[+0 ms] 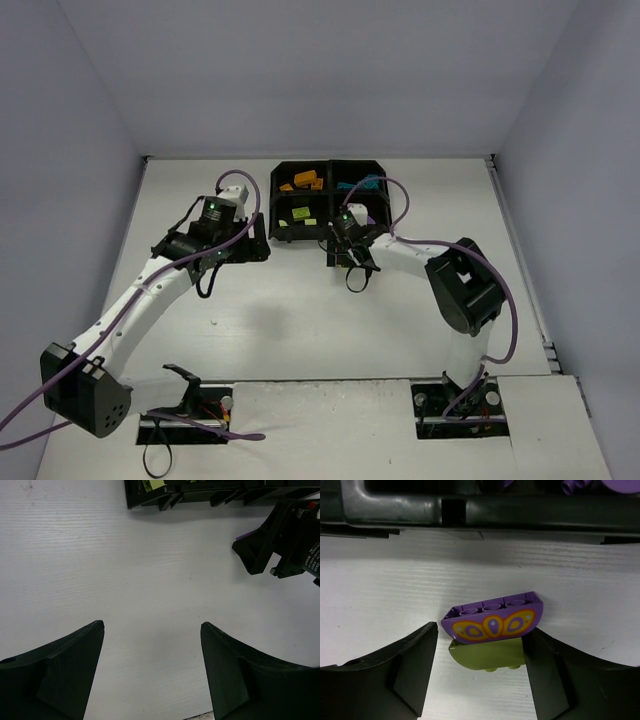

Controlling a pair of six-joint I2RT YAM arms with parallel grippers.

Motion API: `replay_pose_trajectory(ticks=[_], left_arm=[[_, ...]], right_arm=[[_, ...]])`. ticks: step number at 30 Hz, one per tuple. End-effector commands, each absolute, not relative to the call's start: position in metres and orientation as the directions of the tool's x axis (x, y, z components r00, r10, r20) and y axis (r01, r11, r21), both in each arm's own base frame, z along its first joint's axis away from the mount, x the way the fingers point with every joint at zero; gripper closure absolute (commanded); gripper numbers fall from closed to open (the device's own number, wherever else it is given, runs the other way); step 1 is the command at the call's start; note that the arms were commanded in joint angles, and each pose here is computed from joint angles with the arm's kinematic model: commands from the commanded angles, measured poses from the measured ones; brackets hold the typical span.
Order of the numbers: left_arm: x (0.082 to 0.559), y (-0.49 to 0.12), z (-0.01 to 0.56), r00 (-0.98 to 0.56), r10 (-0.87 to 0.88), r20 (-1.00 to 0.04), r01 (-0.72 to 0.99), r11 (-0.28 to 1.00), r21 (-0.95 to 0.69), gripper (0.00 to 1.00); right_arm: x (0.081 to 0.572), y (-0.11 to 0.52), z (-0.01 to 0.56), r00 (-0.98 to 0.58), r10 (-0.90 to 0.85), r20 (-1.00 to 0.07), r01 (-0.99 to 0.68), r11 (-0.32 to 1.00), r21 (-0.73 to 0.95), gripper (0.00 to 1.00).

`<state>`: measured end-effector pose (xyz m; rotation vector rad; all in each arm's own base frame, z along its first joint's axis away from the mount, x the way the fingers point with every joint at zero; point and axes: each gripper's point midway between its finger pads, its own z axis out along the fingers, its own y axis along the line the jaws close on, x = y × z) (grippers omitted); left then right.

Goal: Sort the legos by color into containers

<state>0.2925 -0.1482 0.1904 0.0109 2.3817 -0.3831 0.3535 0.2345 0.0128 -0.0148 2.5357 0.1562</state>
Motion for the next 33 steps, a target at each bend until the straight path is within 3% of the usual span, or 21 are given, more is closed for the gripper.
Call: replay_pose_trajectory(ticks=[1,9,17,20,21,23,33], left_arm=[[0.296,-0.15,0.211,-0.699,-0.104,-0.708,0.143,0.949,-0.281,0.29],[0.296,-0.15,0.212,-0.695,-0.106,-0.711,0.142,0.949,-0.28,0.29],[0.299,-0.152,0.214,-0.695,-0.108,-0.711,0.144,0.948,-0.285,0.29],[0.299,-0.155,0.217,-0.696,-0.111,-0.71,0.151,0.943,-0.296,0.29],[0.299,-0.156,0.217,-0.696,-0.111,-0.71,0.155,0.942,-0.299,0.28],[0.3,-0.158,0.223,-0.69,-0.114,-0.714,0.163,0.937,-0.307,0.29],[0.293,-0.201,0.256,-0.699,-0.092,-0.709,0.346,0.824,-0.448,0.29]], right_arm=[[0.369,0.234,0.022,-0.791,0.07,-0.608,0.008,0.995,0.104,0.38],[0.365,0.224,0.018,-0.79,0.049,-0.611,0.011,0.998,0.067,0.52],[0.357,0.217,0.024,-0.784,-0.027,-0.62,-0.056,0.998,0.028,0.52],[0.354,0.215,0.023,-0.786,-0.053,-0.616,-0.08,0.997,0.016,0.71],[0.354,0.216,0.028,-0.78,-0.069,-0.622,-0.102,0.995,0.016,0.86],[0.356,0.222,0.036,-0.753,-0.094,-0.651,-0.147,0.989,0.027,1.0],[0.333,0.259,0.152,-0.411,-0.235,-0.881,-0.584,0.81,0.057,1.0]])
